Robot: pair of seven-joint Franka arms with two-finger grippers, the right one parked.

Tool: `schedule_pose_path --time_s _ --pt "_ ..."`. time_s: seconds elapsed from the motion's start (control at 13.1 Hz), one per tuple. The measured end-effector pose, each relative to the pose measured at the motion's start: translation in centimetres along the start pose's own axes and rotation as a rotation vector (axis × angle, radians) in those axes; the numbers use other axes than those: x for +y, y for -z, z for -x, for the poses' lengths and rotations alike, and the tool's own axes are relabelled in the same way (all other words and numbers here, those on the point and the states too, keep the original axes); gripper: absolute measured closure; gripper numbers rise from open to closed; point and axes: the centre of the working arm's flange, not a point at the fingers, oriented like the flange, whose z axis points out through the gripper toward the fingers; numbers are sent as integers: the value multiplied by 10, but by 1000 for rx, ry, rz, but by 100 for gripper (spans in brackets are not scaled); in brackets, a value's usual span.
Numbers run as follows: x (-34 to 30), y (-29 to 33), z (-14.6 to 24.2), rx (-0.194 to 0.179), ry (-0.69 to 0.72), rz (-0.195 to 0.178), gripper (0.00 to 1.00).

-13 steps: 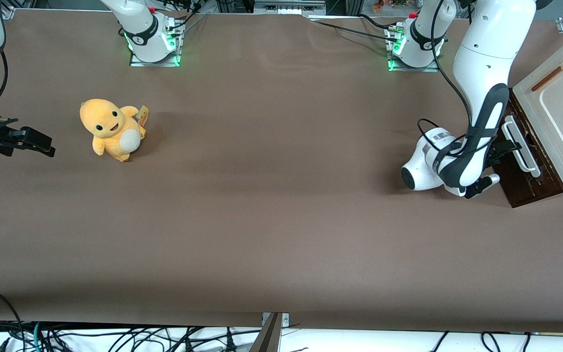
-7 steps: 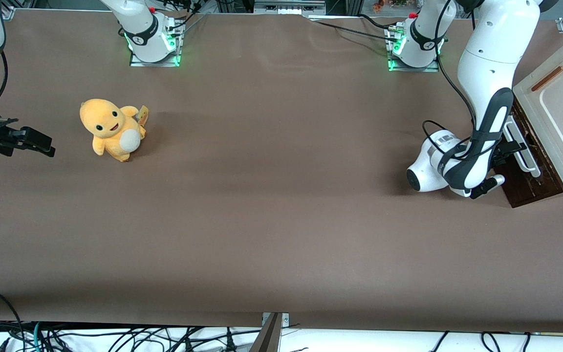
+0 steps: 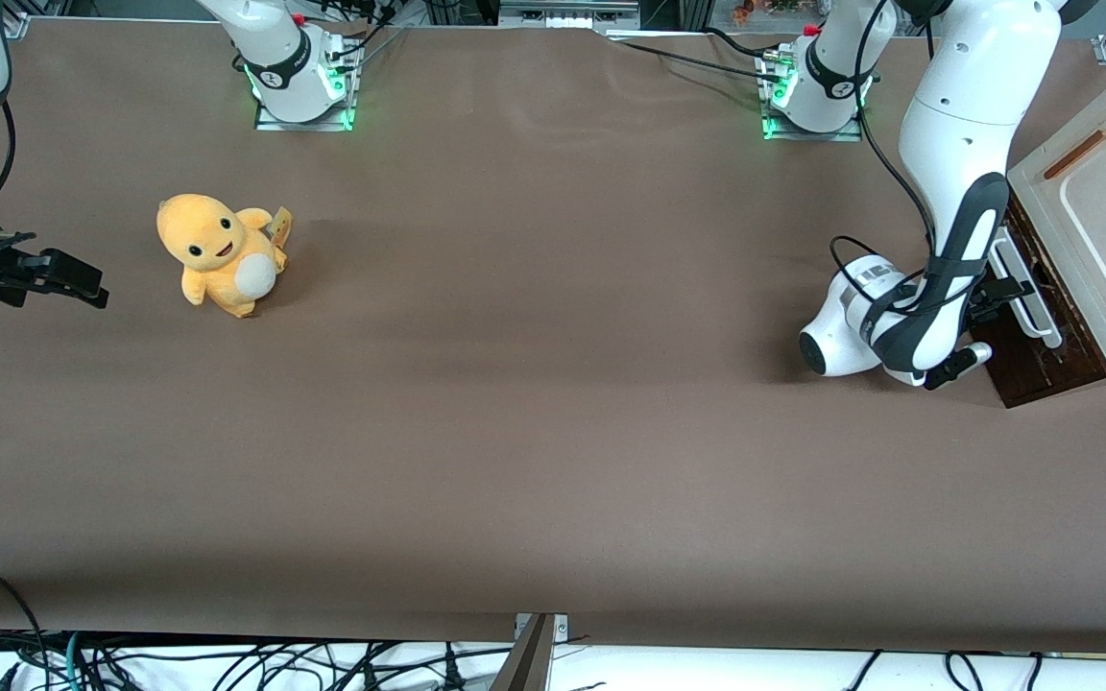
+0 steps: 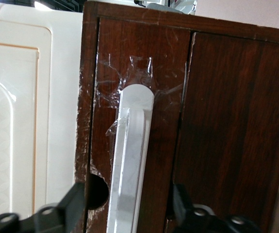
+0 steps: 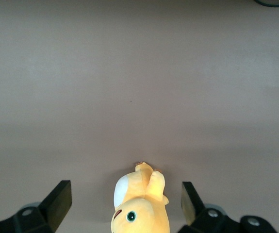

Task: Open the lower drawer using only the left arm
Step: 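Move the open left gripper onto the white bar handle, then close the left gripper around the white bar handle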

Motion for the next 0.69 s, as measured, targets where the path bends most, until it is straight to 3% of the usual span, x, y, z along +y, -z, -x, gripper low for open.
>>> schedule_pose_path --time_s 0.08,0.23,0.46,0.69 --pt "1 -1 1 0 -2 -1 22" --pt "1 -3 1 -4 -5 -3 33" --pt "1 -6 0 -11 -4 -3 37" --pt "1 -7 0 -11 -4 -3 50"
